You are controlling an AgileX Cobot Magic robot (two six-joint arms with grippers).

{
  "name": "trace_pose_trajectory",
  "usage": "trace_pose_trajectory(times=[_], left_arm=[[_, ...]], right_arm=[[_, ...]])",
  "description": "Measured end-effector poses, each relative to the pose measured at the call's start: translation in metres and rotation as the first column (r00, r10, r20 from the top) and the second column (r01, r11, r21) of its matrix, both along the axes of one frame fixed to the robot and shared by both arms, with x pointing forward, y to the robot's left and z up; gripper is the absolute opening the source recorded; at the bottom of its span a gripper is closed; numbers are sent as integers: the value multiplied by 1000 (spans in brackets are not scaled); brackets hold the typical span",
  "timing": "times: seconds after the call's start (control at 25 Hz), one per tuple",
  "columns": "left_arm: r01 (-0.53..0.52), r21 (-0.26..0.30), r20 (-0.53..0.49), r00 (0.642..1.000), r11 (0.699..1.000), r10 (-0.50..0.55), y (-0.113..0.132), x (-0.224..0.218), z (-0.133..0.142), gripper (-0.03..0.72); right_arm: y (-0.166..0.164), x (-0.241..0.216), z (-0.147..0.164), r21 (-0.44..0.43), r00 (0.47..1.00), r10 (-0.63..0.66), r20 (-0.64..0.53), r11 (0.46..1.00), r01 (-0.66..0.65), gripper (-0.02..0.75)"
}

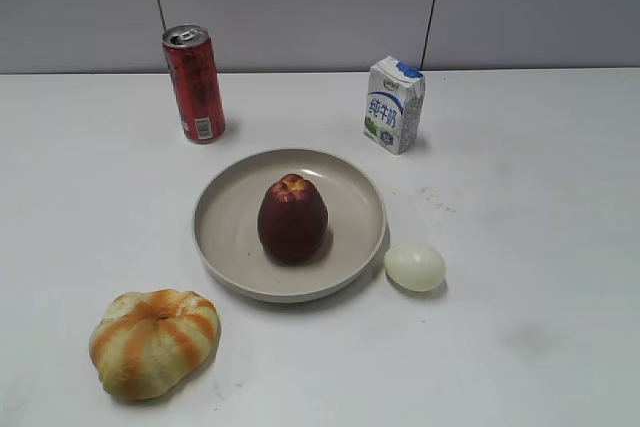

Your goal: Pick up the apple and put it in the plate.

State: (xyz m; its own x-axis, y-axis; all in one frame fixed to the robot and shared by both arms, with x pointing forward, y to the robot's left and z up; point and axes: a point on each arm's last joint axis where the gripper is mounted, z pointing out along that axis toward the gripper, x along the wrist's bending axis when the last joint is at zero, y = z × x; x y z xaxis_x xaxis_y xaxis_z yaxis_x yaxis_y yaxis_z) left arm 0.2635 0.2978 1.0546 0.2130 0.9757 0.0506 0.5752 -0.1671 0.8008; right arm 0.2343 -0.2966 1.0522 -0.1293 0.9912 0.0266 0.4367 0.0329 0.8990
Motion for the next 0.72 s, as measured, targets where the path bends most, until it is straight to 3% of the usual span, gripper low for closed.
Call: trace_pose_trajectory(times=[0.4,0.72], left_arm=[[-5,-2,11,1000,1000,5,0,-2,0,588],[-116,-23,115,986,993,118,4,-18,0,585]], right_arm=[[0,0,0,0,1000,0,0,1000,0,585],[0,0,0,0,1000,0,0,1000,0,585]])
